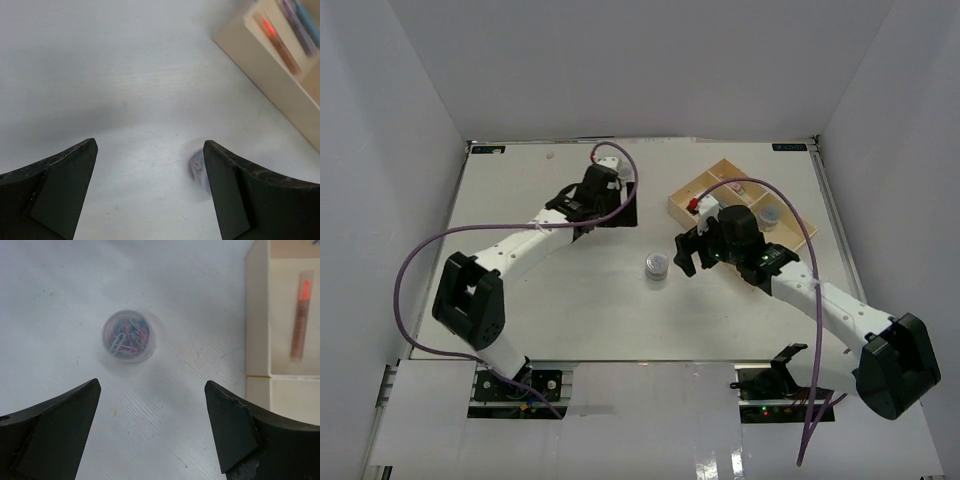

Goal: Sort the stationery into containers
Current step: Pick up the stationery from the center of the board.

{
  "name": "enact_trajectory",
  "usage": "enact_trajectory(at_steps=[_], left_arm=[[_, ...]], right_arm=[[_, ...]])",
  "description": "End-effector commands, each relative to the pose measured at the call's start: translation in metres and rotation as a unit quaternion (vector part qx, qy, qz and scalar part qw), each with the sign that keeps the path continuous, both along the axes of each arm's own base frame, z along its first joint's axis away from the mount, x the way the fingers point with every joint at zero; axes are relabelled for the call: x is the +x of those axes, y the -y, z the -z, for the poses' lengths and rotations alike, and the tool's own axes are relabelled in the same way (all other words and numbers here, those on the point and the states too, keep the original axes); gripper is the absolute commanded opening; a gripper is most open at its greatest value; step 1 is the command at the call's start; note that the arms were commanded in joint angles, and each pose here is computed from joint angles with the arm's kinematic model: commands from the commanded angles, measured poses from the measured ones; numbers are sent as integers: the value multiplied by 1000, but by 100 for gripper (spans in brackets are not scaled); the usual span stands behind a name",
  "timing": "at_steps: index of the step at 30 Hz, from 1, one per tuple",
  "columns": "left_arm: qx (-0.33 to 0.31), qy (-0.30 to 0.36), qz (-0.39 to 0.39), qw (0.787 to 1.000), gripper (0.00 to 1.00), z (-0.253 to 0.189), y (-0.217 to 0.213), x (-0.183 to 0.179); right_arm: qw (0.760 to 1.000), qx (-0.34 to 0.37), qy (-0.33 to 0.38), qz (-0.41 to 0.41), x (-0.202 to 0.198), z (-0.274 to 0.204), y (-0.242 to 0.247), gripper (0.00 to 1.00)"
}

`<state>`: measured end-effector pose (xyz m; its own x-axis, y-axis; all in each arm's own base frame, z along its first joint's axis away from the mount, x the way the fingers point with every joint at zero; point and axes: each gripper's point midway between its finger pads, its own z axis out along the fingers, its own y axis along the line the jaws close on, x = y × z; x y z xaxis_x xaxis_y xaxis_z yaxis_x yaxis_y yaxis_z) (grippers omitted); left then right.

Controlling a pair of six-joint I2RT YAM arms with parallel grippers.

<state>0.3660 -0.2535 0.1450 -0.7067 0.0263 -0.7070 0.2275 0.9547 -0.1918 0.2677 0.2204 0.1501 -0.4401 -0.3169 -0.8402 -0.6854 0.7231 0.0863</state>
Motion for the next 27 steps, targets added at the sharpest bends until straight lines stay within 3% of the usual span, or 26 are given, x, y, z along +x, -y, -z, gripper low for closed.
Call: enact_trajectory(at_steps=[1,9,21,27], left_arm=[[-37,25,-33,998,98,-29,-44,12],[-44,37,-94,994,98,-23,-118,8],[-31,56,-134,989,98,-19,-152,11],[-32,59,-136,988,98,-21,-154,11]], right_arm=[[999,-35,14,-23,9,0,-24,91],[994,-101,-20,-33,20,39,-62,93],[985,-154,-67,-39,16,81,-84,100],[982,-173,-75,-25,16,90,-77,83]])
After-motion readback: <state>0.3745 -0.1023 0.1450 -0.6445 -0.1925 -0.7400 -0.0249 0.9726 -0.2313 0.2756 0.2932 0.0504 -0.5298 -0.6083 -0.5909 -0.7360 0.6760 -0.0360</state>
